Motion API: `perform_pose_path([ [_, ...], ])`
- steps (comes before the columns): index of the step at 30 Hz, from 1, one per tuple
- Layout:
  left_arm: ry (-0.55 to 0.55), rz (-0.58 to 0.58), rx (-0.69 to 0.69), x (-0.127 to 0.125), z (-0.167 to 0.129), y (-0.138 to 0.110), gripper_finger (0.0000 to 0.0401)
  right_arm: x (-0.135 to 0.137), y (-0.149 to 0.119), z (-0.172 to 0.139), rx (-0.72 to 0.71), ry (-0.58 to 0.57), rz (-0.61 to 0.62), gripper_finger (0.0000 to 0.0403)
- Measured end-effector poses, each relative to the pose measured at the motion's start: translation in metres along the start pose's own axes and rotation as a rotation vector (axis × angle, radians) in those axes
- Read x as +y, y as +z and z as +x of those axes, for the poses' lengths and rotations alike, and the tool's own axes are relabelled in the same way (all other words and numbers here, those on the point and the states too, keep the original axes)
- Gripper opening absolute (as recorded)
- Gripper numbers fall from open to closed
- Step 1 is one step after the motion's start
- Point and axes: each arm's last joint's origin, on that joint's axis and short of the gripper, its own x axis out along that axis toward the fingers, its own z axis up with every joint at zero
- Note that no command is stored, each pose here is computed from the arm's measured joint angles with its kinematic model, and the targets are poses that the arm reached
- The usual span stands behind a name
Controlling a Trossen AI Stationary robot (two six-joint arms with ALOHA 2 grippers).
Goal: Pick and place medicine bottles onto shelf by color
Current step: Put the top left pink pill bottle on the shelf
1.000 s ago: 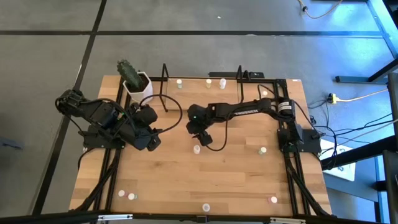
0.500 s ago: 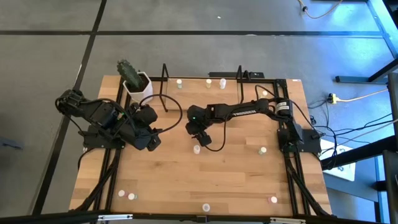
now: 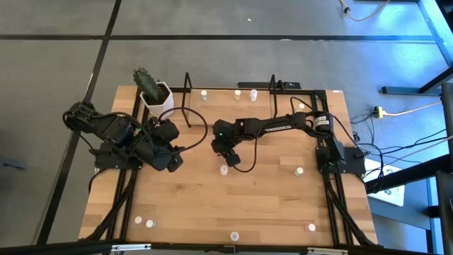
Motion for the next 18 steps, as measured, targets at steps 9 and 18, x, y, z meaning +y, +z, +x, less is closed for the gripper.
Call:
perform_pose_path([
  [9, -0.002, 0.001, 0.003, -0.0001, 0.0000, -0.0001, 0.0218, -0.0001, 0.0001, 0.0000, 0.000, -0.002, 0.041, 0.0116],
  [18, -0.002, 0.000, 0.003, -0.0001, 0.0000, -0.0001, 0.0218, -0.0001, 0.0003, -0.0003, -0.002, -0.002, 0.112, 0.0123],
])
